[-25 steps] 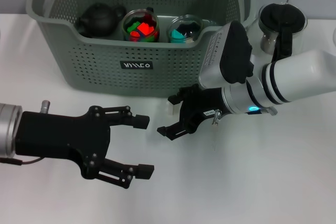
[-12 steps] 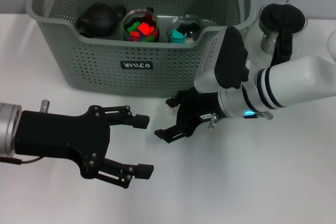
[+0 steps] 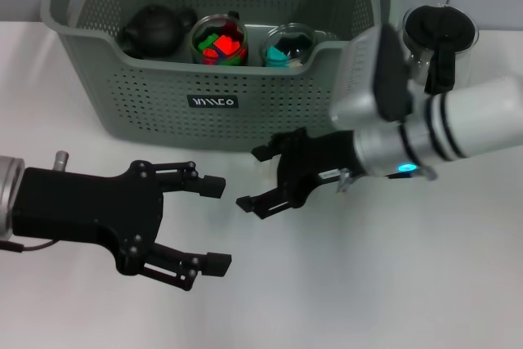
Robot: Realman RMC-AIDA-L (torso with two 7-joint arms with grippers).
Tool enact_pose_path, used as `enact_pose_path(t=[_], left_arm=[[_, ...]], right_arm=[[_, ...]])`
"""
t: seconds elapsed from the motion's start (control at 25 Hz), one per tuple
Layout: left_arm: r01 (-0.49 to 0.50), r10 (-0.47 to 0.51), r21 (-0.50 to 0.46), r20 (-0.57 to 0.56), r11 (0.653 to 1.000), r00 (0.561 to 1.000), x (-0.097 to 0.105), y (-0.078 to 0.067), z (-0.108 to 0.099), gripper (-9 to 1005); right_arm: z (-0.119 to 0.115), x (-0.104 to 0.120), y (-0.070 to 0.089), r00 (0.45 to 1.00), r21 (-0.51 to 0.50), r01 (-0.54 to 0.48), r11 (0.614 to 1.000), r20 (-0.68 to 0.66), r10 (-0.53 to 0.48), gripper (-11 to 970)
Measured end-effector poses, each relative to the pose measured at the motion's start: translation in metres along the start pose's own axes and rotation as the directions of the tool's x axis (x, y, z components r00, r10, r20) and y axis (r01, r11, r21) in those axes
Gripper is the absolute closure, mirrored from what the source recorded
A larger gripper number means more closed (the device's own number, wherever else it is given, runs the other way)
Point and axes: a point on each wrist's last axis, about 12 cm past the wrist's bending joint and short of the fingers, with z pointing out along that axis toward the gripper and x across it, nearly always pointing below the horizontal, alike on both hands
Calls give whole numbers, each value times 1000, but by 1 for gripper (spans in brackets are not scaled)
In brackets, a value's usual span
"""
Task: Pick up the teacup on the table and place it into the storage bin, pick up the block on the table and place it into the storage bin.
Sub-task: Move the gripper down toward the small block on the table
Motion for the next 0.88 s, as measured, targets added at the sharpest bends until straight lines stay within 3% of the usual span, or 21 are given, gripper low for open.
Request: enact_pose_path(t=[0.32, 0.52, 0.64, 0.88], left_arm=[[1, -1, -8, -13, 1000, 1000, -4, 1, -3, 28], [-25, 25, 0, -31, 1000, 999, -5, 6, 9, 27], [-54, 53, -15, -78, 998, 996, -10, 17, 26, 27], [-120, 110, -33, -213, 992, 971, -23, 43, 55, 28]], right_arm=[[-59, 24, -1, 997, -108, -73, 991, 13, 74, 31], [-102, 44, 3, 987, -139, -153, 978, 18, 157, 31], [-132, 57, 5, 974, -150, -218, 964, 21, 224, 31], [-166, 69, 6, 949, -158, -307, 938, 23, 314, 32]])
